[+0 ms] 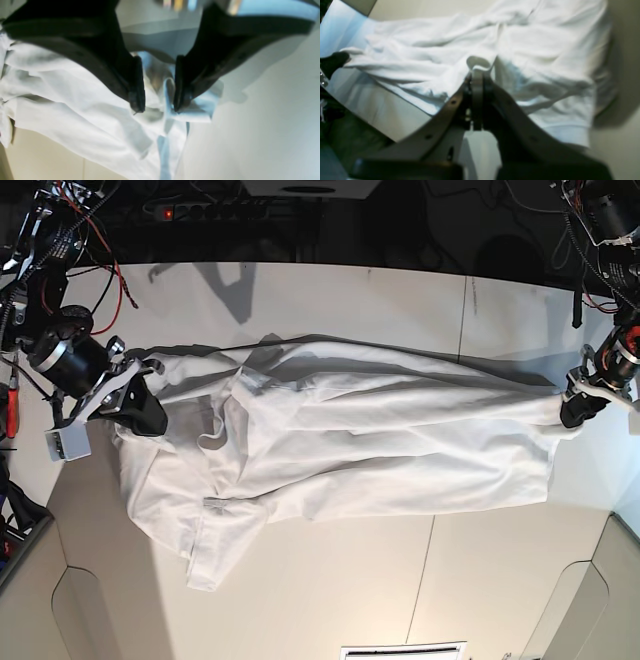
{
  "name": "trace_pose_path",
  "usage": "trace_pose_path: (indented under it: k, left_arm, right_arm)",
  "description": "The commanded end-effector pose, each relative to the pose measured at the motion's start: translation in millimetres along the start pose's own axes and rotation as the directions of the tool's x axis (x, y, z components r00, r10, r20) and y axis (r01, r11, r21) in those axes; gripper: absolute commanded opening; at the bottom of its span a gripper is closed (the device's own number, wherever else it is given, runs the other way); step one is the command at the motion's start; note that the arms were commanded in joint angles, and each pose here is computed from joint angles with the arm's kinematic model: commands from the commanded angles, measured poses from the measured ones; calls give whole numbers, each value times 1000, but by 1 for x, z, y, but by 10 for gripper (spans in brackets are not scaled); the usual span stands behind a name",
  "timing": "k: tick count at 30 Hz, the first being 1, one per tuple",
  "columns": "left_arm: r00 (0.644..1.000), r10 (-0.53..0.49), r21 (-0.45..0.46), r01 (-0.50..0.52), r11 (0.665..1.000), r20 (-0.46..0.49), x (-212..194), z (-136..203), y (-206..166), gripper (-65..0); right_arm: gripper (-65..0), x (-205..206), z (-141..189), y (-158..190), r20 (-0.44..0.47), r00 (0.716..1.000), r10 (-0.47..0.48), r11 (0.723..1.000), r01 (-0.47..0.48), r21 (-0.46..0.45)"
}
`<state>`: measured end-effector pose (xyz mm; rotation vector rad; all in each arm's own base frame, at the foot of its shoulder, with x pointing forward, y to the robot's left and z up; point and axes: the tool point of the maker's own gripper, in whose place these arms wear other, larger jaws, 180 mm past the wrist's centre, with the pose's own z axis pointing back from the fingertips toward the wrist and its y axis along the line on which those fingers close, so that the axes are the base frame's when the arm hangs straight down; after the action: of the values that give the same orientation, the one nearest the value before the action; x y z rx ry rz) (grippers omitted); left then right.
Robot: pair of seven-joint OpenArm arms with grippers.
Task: Layout the t-shirt on the table in an organized manner, then fold the t-shirt properly
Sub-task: 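Drag the held fabric with the right gripper to smooth the fold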
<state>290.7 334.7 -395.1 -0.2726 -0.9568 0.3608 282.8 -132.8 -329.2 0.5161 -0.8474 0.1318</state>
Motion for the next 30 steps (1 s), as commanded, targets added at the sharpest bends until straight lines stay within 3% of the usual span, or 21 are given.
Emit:
trace_pose_path:
  k: [1,8,14,23,26,30]
  left_arm:
    - [998,-22,-15,23,1000,55,22,2,-2,-422]
    - [998,-23,-14,24,1000,54,21,3,-2,-422]
    - [998,-23,-14,24,1000,53,21,3,-2,-422]
    - [998,-32,-6,32,999,47,20,2,-1,-422]
    - [998,-32,-6,32,999,47,20,2,-1,-422]
    - [998,-38,-1,38,999,40,19,2,0,-422]
  right_arm:
    - [-650,16,-4,2,55,998,18,1000,-19,17]
    - [-650,-7,-71,-14,-52,997,-49,998,51,40]
    - [-650,17,-111,-17,-13,997,-71,995,71,70]
    - [-650,61,-116,-45,22,992,121,989,-118,-93]
    - [-650,65,-115,-42,41,995,93,994,-90,-66]
    - [-650,67,-101,-27,74,997,3,998,-7,57]
